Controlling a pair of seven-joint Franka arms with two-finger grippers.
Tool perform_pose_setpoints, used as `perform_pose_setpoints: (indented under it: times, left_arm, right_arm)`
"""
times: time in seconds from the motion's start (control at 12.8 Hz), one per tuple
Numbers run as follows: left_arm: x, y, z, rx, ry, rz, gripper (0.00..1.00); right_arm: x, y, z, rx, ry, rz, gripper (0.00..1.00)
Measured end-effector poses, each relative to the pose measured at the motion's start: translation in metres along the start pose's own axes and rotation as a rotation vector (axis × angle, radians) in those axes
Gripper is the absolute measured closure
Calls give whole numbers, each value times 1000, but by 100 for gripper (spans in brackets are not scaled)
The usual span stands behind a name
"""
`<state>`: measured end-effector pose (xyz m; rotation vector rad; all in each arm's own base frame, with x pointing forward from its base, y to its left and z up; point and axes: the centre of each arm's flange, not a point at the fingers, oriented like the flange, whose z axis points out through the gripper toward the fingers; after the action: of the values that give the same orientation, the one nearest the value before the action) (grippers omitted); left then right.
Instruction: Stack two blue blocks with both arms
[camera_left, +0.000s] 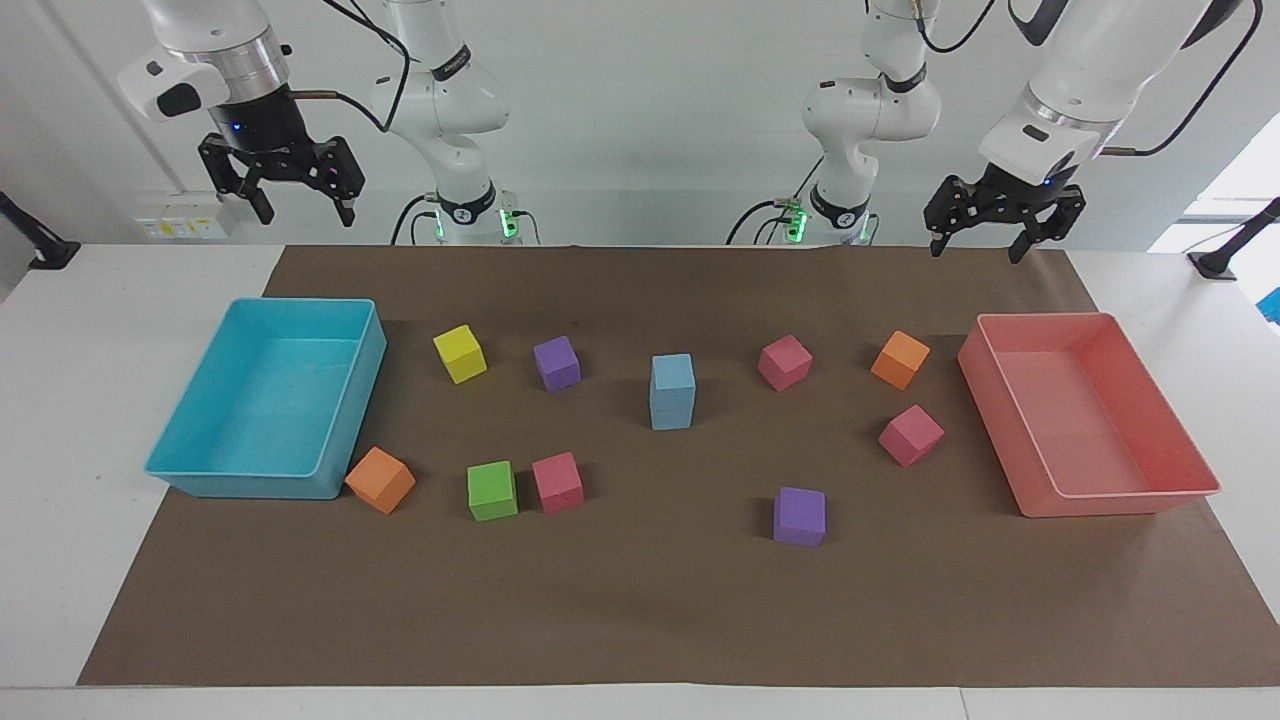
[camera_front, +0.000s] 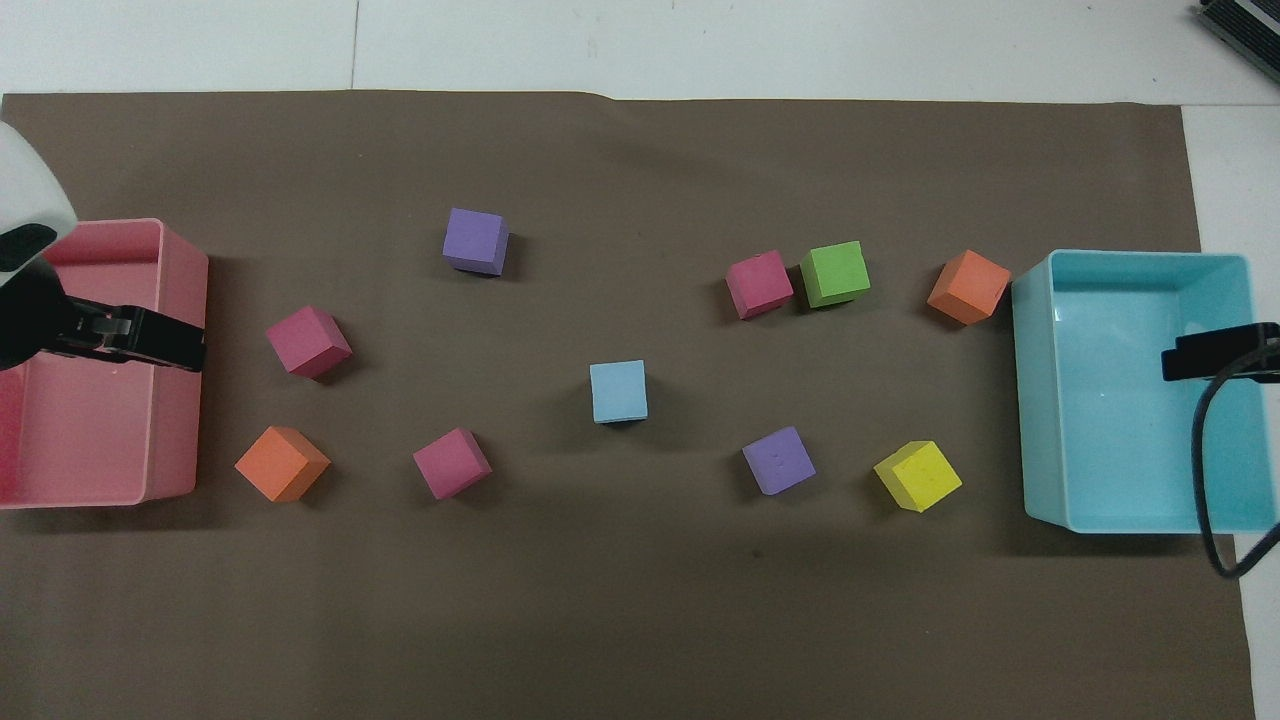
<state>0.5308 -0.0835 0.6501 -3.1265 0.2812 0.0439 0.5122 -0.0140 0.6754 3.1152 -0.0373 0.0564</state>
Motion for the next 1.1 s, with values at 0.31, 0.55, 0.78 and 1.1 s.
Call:
perform_pose_setpoints:
  times: [0.31, 0.55, 0.78, 1.1]
  left_arm:
    - [0, -2, 0, -14, 0, -5, 0]
    - [0, -2, 0, -19, 0, -6, 0]
    - [0, -2, 1, -21, -1, -6, 0]
    - [0, -2, 1, -21, -2, -6, 0]
  right_arm:
    - [0, 0, 0, 0, -4, -1, 0]
    - [-1, 0, 1, 0, -10, -1, 0]
    - [-2, -1, 2, 0, -16, -1, 0]
    - [-3, -1, 3, 1, -23, -1, 0]
